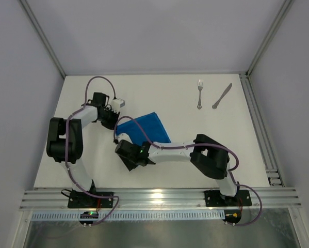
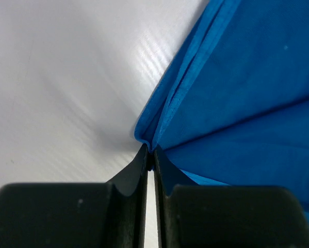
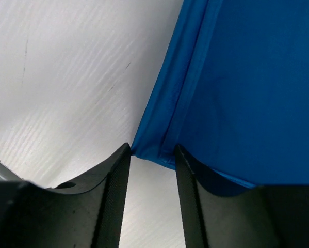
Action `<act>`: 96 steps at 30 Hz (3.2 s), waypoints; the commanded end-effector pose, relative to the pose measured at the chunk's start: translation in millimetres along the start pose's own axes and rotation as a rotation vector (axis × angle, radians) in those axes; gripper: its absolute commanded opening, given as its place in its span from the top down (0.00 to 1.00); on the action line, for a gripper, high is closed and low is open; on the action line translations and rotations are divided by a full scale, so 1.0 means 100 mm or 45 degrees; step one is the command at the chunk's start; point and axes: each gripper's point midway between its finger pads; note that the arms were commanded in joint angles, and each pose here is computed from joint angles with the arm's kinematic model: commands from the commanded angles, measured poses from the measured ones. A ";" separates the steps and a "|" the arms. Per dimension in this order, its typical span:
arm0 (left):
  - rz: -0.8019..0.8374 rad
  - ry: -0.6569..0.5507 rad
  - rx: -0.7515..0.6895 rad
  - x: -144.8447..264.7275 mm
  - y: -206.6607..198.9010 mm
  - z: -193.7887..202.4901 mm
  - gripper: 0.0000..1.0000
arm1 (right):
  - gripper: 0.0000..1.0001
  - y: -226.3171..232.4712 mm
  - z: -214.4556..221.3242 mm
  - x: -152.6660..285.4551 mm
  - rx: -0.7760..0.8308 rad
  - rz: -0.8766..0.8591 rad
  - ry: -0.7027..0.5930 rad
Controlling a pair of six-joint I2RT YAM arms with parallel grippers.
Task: Fold the napkin into a case and place the utensils inside
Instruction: Move the upper triangle-folded napkin to the center of the board.
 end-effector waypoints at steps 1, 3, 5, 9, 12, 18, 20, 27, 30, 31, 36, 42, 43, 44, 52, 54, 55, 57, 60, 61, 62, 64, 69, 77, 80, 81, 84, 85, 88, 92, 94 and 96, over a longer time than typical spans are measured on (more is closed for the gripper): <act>-0.005 0.011 0.041 0.17 0.02 0.14 0.94 | 0.61 -0.08 0.00 0.04 0.027 0.058 -0.010; 0.004 0.009 0.044 0.22 -0.01 0.17 0.96 | 0.69 -0.15 0.01 0.07 0.043 0.092 -0.016; 0.028 0.032 0.063 0.26 -0.06 0.27 0.98 | 0.73 -0.23 0.01 0.13 0.073 0.117 -0.029; 0.067 0.051 0.085 0.38 -0.17 0.38 0.98 | 0.66 -0.36 0.03 0.23 0.133 0.126 -0.032; 0.102 0.090 0.094 0.45 -0.29 0.53 0.98 | 0.55 -0.43 0.03 0.35 0.202 0.117 -0.051; 0.209 0.140 0.084 0.56 -0.54 0.79 0.98 | 0.37 -0.29 -0.19 0.83 0.228 -0.046 -0.201; 0.239 0.128 0.058 0.62 -0.60 0.79 0.98 | 0.36 -0.27 -0.15 0.91 0.194 -0.097 -0.218; 0.343 0.221 -0.054 0.76 -0.77 1.02 0.97 | 0.47 -0.72 -0.11 0.93 -0.263 -0.161 -0.230; 0.415 0.294 -0.103 0.82 -0.86 1.17 0.97 | 0.63 -1.11 -0.07 0.86 -0.584 -0.207 -0.251; 0.443 0.323 -0.133 0.86 -0.89 1.24 0.97 | 0.65 -1.16 -0.12 0.88 -0.669 -0.224 -0.279; 0.364 0.419 -0.222 0.86 -0.76 1.43 0.83 | 0.71 -1.60 -0.28 0.86 -0.872 -0.138 -0.341; 0.205 0.366 -0.295 0.97 -0.52 1.21 0.55 | 0.72 -1.85 -0.35 0.63 -1.019 -0.118 -0.333; 0.190 0.344 -0.307 1.00 -0.51 1.15 0.52 | 0.72 -1.87 -0.35 0.61 -1.033 -0.114 -0.332; 0.181 0.314 -0.318 1.04 -0.51 1.08 0.50 | 0.72 -1.89 -0.37 0.58 -1.049 -0.109 -0.333; 0.234 0.133 -0.365 1.29 -0.59 0.51 0.46 | 0.75 -1.99 -0.48 0.32 -1.106 -0.115 -0.342; 0.259 0.095 -0.340 1.28 -0.63 0.36 0.47 | 0.77 -2.06 -0.51 0.30 -1.136 -0.127 -0.371; 0.243 0.063 -0.340 1.26 -0.66 0.20 0.49 | 0.77 -2.08 -0.49 0.27 -1.155 -0.119 -0.367; 0.209 0.015 -0.400 1.11 -0.73 -0.06 0.52 | 0.77 -2.14 -0.48 0.25 -1.177 -0.095 -0.375; 0.176 -0.034 -0.387 0.87 -0.87 -0.32 0.53 | 0.79 -2.17 -0.45 0.20 -1.193 -0.078 -0.367; 0.188 -0.046 -0.429 0.78 -1.01 -0.42 0.53 | 0.79 -2.18 -0.45 0.19 -1.194 -0.075 -0.367; 0.173 -0.098 -0.418 0.69 -1.05 -0.58 0.52 | 0.79 -2.18 -0.45 0.17 -1.196 -0.076 -0.364; 0.182 -0.106 -0.427 0.52 -1.13 -0.71 0.52 | 0.81 -2.16 -0.44 0.11 -1.196 -0.091 -0.347; 0.192 -0.144 -0.429 0.10 -1.31 -1.07 0.49 | 0.85 -2.15 -0.45 0.02 -1.219 -0.109 -0.338; 0.171 -0.109 -0.393 -0.29 -1.26 -1.20 0.58 | 0.91 -2.23 -0.57 -0.06 -1.221 -0.114 -0.358; 0.187 -0.109 -0.410 -0.38 -1.31 -1.22 0.59 | 0.94 -2.24 -0.65 -0.11 -1.218 -0.131 -0.356; 0.194 -0.107 -0.414 -0.41 -1.34 -1.22 0.59 | 0.94 -2.24 -0.67 -0.12 -1.219 -0.131 -0.359; 0.199 -0.083 -0.428 -0.50 -1.38 -1.19 0.59 | 0.95 -2.26 -0.70 -0.14 -1.227 -0.129 -0.368; 0.192 -0.070 -0.434 -0.53 -1.38 -1.17 0.59 | 0.95 -2.27 -0.72 -0.14 -1.232 -0.130 -0.372; 0.185 -0.036 -0.428 -0.63 -1.35 -1.10 0.62 | 0.96 -2.29 -0.74 -0.14 -1.233 -0.130 -0.377; 0.209 -0.033 -0.432 -0.69 -1.39 -1.08 0.63 | 0.96 -2.31 -0.77 -0.15 -1.235 -0.137 -0.383; 0.209 -0.032 -0.443 -0.69 -1.42 -1.07 0.63 | 0.96 -2.31 -0.79 -0.14 -1.243 -0.148 -0.394; 0.215 -0.024 -0.476 -0.68 -1.46 -1.05 0.62 | 0.96 -2.31 -0.80 -0.14 -1.260 -0.156 -0.400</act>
Point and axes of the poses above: each gripper's point midway between its finger pads, its own x axis back along the fingers, its own y axis along the line the jaws close on, z = x × y, and after that the axes turned 3 degrees about -x, right-handed
